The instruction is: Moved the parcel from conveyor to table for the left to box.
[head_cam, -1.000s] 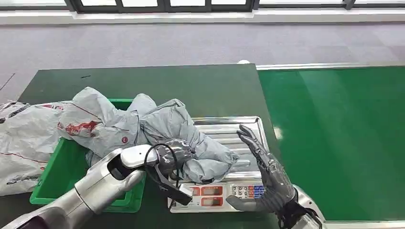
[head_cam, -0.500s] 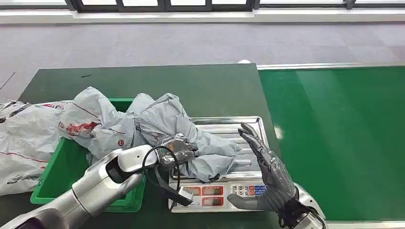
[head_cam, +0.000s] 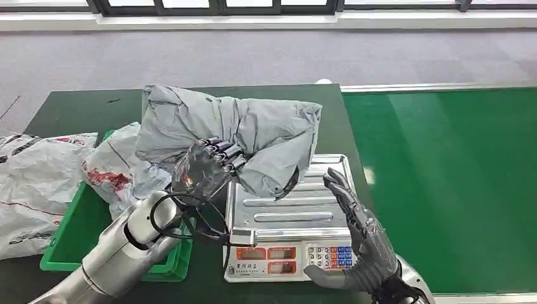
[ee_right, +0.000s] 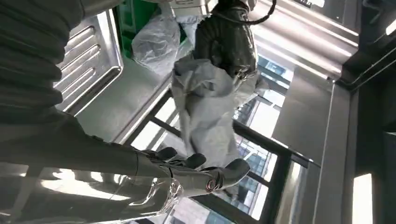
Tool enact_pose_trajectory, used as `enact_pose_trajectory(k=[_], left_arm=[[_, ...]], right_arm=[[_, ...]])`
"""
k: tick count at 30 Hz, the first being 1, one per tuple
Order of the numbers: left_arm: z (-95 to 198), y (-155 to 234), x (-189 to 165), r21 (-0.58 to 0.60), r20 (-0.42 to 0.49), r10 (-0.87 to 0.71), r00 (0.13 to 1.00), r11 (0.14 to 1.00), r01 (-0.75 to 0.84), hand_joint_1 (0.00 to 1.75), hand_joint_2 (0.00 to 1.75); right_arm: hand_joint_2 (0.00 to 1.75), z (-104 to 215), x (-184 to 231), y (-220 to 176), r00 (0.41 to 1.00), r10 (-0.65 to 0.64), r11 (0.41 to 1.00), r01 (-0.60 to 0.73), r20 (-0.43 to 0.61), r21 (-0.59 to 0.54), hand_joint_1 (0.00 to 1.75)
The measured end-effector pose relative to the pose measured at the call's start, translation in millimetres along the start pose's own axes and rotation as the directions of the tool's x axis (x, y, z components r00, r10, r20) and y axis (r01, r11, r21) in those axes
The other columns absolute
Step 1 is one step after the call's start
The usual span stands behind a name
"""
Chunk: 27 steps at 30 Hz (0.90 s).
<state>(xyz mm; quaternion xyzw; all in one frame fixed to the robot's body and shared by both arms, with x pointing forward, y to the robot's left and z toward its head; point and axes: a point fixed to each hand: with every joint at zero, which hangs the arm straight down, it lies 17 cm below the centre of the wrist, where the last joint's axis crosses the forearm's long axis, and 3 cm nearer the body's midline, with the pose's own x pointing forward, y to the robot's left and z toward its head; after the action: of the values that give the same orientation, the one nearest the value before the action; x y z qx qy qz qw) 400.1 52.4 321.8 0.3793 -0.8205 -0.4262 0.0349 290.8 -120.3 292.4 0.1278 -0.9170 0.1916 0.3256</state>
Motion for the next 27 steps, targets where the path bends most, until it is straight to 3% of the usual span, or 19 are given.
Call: enact_pose_trajectory(k=[5, 8, 15, 17, 19, 23, 27], left_arm=[[-10.9, 45.2, -18.0, 0.160, -0.102, -0.125, 0.987, 0.977, 0.140, 1.75, 1.75], [-11.8, 75.0, -49.1, 0.235, -0.208, -0.192, 0.959, 0.942, 0.239, 1.75, 1.75], [18.5, 103.1, -120.2, 0.235, -0.353, -0.261, 0.898, 0.905, 0.356, 1.75, 1.75], [32.1, 96.5, -148.0, 0.171, -0.417, -0.299, 0.859, 0.902, 0.397, 1.75, 1.75], [54.9, 69.7, -184.1, 0.019, -0.508, -0.343, 0.791, 0.913, 0.408, 1.75, 1.75], [101.6, 17.7, -231.1, -0.200, -0.632, -0.355, 0.689, 0.934, 0.297, 1.75, 1.75], [158.0, -36.6, -251.8, -0.363, -0.698, -0.365, 0.616, 0.922, 0.135, 1.75, 1.75]], right_arm=[[1.75, -0.7, 2.1, -3.2, 1.000, 0.008, 1.000, -0.008, -0.002, -0.020, 0.00], [1.75, -2.3, 2.2, -4.0, 1.000, 0.010, 0.999, -0.011, -0.003, -0.031, 0.00], [1.75, 3.1, 1.8, -3.0, 1.000, 0.026, 0.998, -0.026, -0.017, -0.049, 0.00], [1.75, 4.9, 3.1, -1.4, 1.000, 0.025, 0.998, -0.026, -0.018, -0.049, 0.00], [1.75, 5.3, 3.9, 1.6, 0.999, 0.026, 0.999, -0.027, -0.019, -0.041, 0.00], [1.75, 5.8, 4.7, 8.4, 1.000, 0.017, 1.000, -0.017, -0.024, -0.021, 0.00], [1.75, 4.7, 4.4, 13.7, 1.000, 0.005, 1.000, -0.005, -0.027, 0.000, 0.00]])
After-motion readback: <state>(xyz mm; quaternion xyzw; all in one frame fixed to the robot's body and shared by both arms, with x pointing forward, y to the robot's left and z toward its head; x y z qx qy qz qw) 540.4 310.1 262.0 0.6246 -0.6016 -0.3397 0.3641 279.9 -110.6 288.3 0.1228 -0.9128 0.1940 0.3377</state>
